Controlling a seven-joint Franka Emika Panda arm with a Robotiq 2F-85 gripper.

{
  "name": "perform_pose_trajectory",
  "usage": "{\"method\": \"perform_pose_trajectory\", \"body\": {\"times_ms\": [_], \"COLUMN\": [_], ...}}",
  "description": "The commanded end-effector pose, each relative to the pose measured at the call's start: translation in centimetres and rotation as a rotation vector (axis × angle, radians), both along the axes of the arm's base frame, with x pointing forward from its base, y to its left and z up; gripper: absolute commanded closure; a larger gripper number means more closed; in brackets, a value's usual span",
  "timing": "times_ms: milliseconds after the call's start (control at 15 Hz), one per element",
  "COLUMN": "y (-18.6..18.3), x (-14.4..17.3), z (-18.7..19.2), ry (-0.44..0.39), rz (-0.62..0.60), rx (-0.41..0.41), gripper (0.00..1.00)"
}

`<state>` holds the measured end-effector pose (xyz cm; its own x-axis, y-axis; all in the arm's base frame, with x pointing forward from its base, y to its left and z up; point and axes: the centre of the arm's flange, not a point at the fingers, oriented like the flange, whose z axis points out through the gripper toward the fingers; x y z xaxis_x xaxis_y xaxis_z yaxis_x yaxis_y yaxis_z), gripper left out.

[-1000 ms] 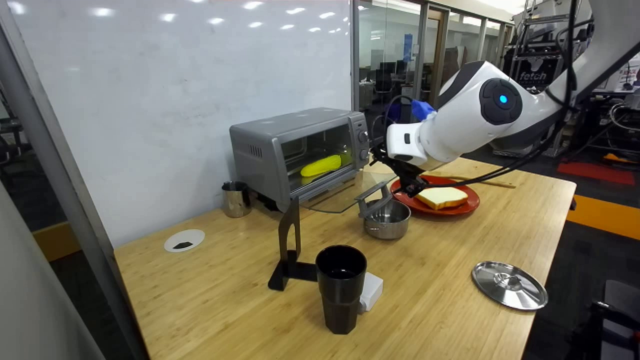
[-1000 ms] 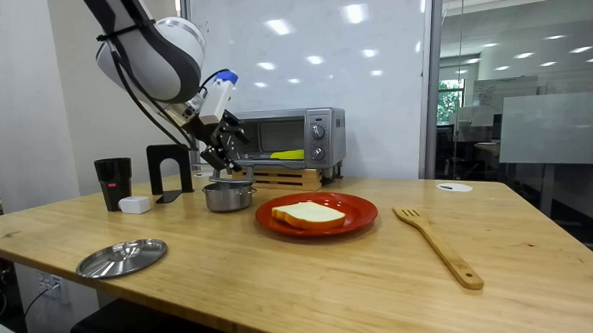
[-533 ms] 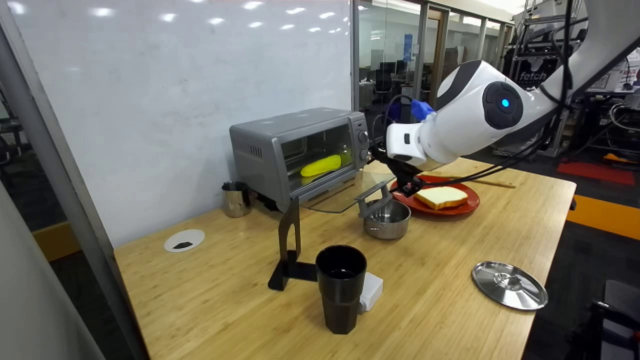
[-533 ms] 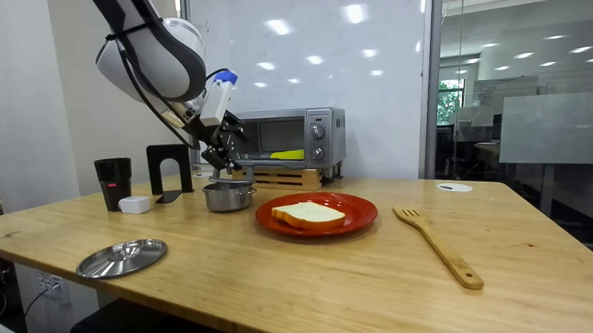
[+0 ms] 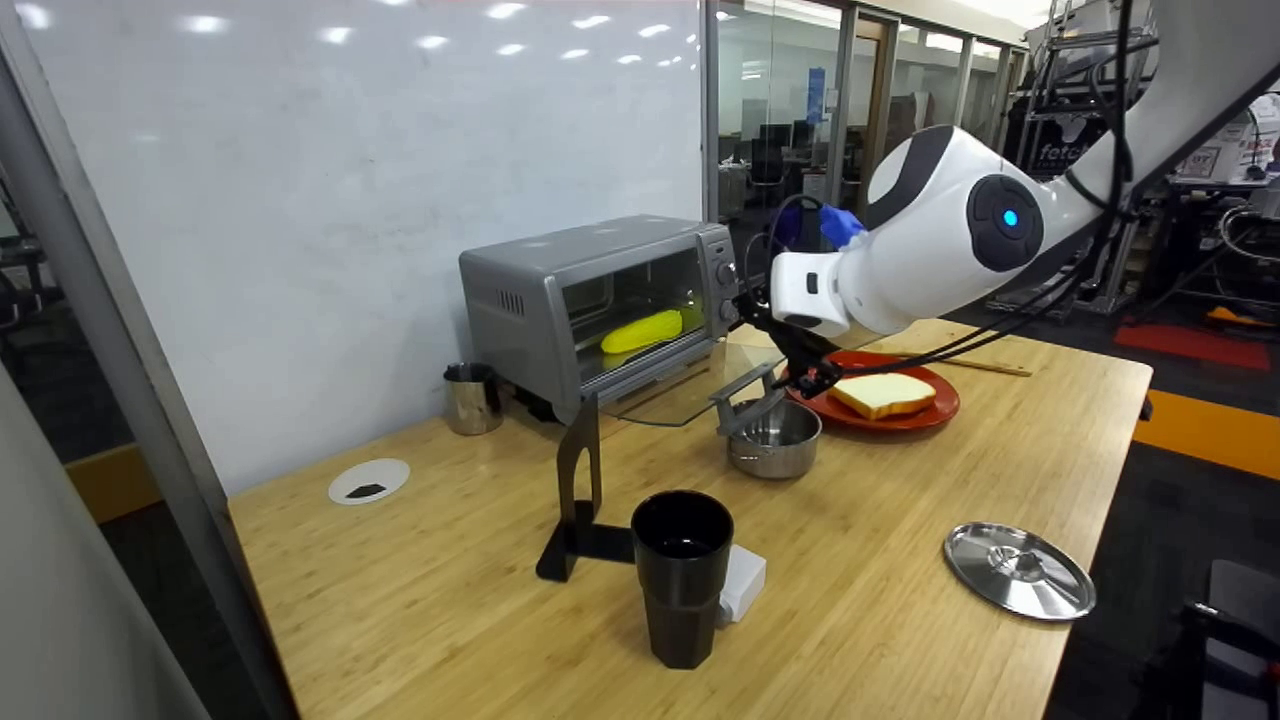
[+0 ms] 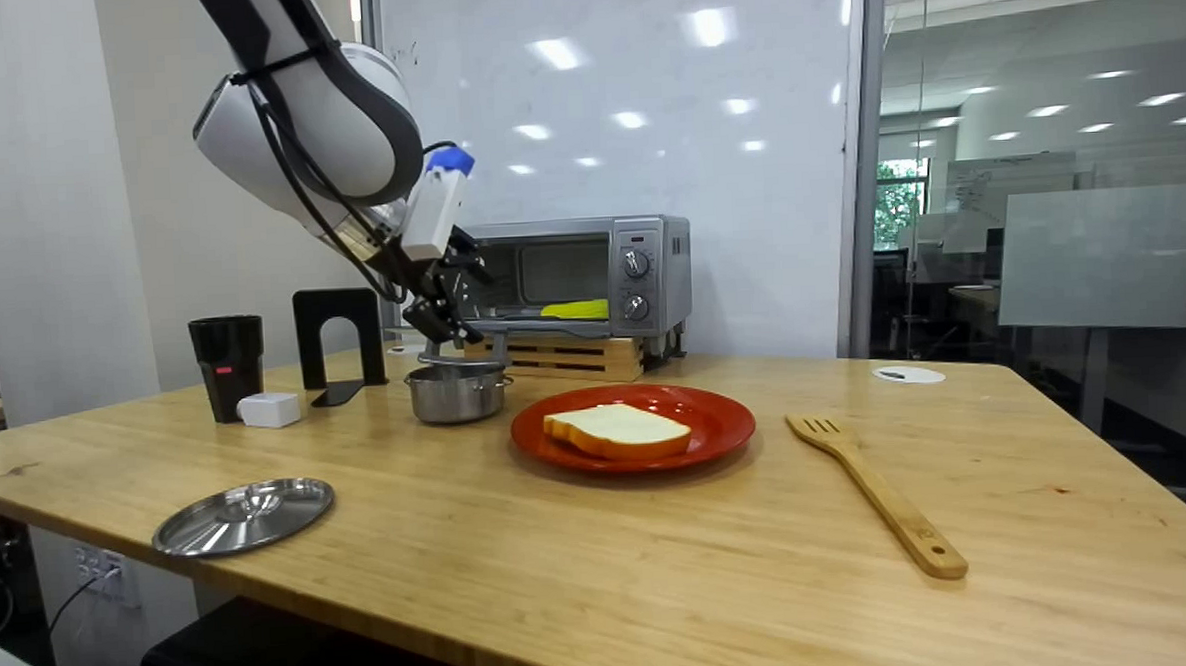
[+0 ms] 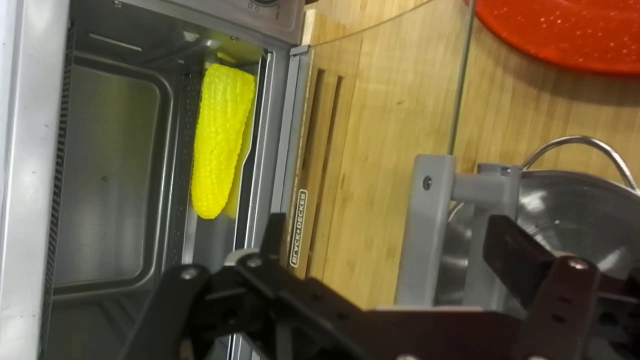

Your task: Place the corn toy in the oven then close it

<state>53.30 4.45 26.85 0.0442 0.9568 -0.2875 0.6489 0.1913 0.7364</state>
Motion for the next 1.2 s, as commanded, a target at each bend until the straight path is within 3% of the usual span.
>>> {"method": "perform_pose_trajectory", "body": {"times_ms": [0,1133], "y": [-0.14,-0.25], "x": [0.61,0.79], "z": [-0.76,-0.53], "ry": [-0.020,-0.062], "rz": [0.023,0.048], "rx": [-0.003,-0.023], "gripper": [0.00,0.00]}}
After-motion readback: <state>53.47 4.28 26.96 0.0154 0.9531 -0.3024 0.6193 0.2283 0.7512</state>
